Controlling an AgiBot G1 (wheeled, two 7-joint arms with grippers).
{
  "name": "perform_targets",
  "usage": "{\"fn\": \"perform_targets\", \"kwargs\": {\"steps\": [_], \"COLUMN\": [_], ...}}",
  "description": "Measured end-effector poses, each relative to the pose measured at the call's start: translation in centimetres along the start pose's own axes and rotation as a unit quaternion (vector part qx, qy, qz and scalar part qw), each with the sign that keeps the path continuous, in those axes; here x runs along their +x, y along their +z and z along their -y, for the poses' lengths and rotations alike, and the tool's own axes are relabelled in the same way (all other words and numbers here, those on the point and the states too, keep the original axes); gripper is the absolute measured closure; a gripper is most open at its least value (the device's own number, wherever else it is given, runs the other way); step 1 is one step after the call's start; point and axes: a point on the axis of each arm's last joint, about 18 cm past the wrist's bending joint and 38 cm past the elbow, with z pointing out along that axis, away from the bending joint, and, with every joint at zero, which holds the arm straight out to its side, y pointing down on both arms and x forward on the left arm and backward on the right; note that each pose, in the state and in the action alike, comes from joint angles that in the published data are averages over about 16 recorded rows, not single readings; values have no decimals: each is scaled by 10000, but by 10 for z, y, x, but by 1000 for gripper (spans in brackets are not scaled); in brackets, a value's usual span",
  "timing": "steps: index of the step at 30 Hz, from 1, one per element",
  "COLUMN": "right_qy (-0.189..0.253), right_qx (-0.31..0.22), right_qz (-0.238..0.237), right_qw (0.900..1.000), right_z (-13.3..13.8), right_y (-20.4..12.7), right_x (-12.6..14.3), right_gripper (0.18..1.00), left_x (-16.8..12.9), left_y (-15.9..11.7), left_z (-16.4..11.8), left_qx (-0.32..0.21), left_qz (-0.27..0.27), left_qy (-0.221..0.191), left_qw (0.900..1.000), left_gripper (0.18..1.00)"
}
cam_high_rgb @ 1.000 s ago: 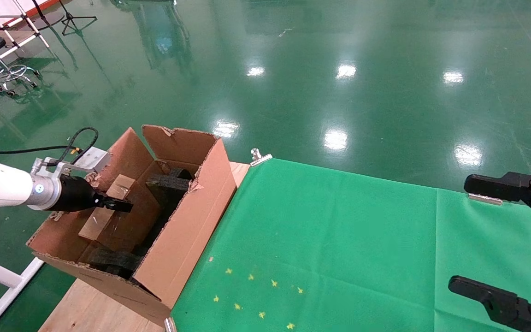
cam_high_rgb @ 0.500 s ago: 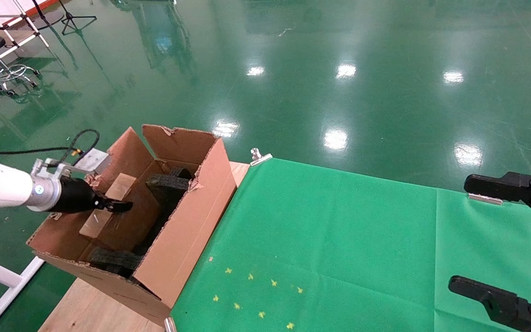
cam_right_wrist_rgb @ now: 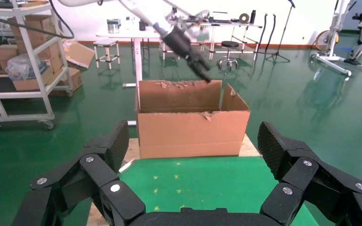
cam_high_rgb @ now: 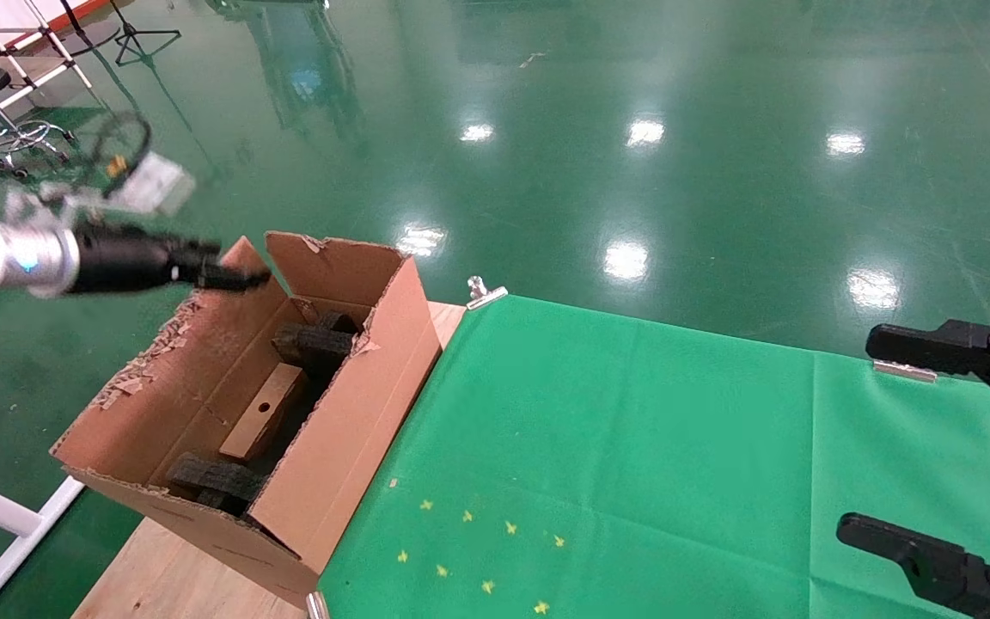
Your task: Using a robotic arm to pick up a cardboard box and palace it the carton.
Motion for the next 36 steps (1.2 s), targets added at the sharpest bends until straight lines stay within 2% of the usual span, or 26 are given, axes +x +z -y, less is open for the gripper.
{"fn": "perform_targets", "kwargs": {"steps": [5, 9, 18, 27, 36], "right_qy": [0, 1, 1, 1, 1], "right_qx": [0, 1, 1, 1, 1], "right_qz": [-1, -2, -2, -2, -2], "right_qw": [10000, 10000, 10000, 10000, 10000], "right_z": [0, 0, 0, 0, 0], "right_y": [0, 0, 0, 0, 0], "right_x": [0, 0, 0, 0, 0], "right_gripper": [178, 178, 178, 178, 178], "left_x": [7, 12, 20, 48, 91], "left_y": [-13, -18, -16, -10, -9], "left_z": [23, 32, 35, 44, 56], "left_qx": [347, 441, 534, 928, 1479], "left_qz": [-236, -339, -474, -934, -1626], "left_qy": [411, 644, 710, 791, 953], "left_qw": [9983, 9964, 9949, 9881, 9709], "left_gripper": [350, 292, 204, 185, 183]}}
